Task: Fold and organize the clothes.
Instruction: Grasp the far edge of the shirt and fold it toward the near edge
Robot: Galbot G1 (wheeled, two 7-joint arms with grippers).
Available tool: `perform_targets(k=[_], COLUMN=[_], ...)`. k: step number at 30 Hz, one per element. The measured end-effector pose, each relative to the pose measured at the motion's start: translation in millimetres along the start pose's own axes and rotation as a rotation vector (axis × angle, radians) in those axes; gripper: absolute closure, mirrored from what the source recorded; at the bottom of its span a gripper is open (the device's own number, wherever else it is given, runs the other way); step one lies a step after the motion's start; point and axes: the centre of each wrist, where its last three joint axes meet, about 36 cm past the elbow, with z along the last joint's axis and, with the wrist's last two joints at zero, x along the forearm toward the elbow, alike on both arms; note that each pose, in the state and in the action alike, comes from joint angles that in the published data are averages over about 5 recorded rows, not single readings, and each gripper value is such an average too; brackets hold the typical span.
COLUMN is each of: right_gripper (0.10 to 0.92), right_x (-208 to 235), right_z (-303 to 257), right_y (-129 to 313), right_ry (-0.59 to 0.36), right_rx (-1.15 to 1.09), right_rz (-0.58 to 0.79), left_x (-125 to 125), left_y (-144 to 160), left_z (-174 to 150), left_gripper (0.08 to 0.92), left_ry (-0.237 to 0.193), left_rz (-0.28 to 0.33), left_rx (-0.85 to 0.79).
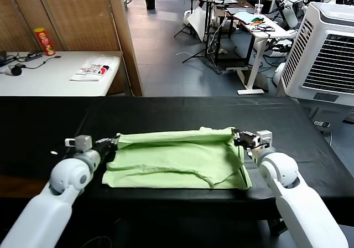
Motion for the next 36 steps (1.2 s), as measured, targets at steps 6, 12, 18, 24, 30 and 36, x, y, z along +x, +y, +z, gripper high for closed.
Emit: perform_targets(k=[6, 12, 18, 24, 30, 36], right_gripper=[0.9, 0.9, 0.9, 0.9, 0.9, 0.9], right_x=[17.7, 31.3, 41.5, 45.5, 45.2, 47.5], right_z=[5.3, 9.3, 12.8, 16.9, 21.9, 24.4], right_y=[4.0, 12.0, 19.6, 22.9, 23.6, 25.4], right_ry=[0.034, 0.072, 0.1, 0.114, 0.13, 0.157], right_rx=[0.032, 0.063, 0.084, 0.087, 0.088, 0.092], right_rz=[-0.009, -0.023, -0.039, -0.048, -0.049, -0.048], left_x=[14.5, 30.0, 45.9, 63.4, 76.5, 76.1], left_y=[-1.3, -2.3, -2.2, -8.4, -16.5, -16.5], left_z=[2.5, 5.1, 10.4, 22.9, 38.1, 56.9], left_gripper=[0.873, 0.873, 0.873, 0.873, 0.873, 0.873], left_ry=[0.007, 0.011, 0.027, 0.048, 0.066, 0.091], left_rz=[0.001, 0.0, -0.007, -0.007, -0.009, -0.039], left_rx=[-0.027, -0.053, -0.072, -0.085, -0.091, -0.102])
